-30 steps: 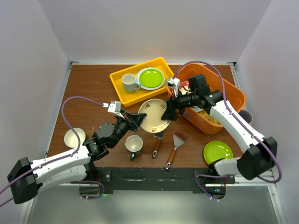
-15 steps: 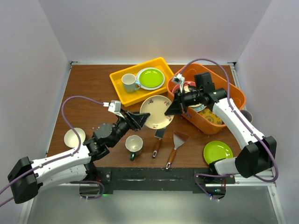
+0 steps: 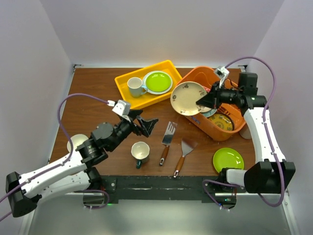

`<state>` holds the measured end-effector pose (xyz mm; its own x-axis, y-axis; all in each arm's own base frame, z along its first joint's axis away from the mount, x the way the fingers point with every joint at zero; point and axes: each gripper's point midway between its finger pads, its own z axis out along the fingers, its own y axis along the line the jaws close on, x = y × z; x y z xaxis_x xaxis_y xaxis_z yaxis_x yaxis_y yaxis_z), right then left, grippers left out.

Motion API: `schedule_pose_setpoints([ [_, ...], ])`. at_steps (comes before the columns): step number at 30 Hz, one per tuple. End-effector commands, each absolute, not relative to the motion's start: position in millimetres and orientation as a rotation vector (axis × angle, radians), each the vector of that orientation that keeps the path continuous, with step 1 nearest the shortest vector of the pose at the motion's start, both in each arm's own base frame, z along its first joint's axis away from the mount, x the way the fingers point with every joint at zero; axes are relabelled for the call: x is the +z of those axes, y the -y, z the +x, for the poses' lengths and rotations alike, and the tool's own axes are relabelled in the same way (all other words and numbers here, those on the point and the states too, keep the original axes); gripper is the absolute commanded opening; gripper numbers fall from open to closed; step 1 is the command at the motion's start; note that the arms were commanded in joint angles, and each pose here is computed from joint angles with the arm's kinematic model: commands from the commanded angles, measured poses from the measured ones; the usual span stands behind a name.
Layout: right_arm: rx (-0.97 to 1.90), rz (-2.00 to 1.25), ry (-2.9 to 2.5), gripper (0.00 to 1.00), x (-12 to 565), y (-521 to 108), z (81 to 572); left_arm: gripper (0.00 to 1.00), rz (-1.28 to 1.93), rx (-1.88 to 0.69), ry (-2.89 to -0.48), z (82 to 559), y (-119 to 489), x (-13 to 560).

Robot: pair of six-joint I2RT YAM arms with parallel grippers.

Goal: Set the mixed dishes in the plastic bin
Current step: Pick up the plate from the corner of the board, then place the plate in the plastic bin.

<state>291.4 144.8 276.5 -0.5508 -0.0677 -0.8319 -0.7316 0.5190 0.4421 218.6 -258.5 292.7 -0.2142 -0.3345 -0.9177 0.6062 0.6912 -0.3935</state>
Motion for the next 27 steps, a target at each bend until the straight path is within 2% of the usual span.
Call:
schedule_pose_setpoints([
  [1, 0.863, -0.628, -1.861, 0.00, 305, -117, 315, 0.98, 0.379, -0.598, -1.560, 227, 230, 310],
  [12, 0.656, -0.330, -1.965, 0.00, 281, -59, 371, 1.00, 0.561, -0.117, -1.656, 239, 170, 270],
  [14, 0.627, -0.294, -1.974, 0.00, 278, -53, 377, 1.00, 0.557, -0.096, -1.663, 240, 166, 255],
  [21, 0.583, -0.183, -2.008, 0.00, 267, -37, 396, 1.00, 0.463, -0.129, -1.621, 237, 154, 258],
  [27, 0.590, -0.098, -2.079, 0.00, 234, -30, 408, 1.00, 0.432, -0.163, -1.584, 230, 145, 260],
])
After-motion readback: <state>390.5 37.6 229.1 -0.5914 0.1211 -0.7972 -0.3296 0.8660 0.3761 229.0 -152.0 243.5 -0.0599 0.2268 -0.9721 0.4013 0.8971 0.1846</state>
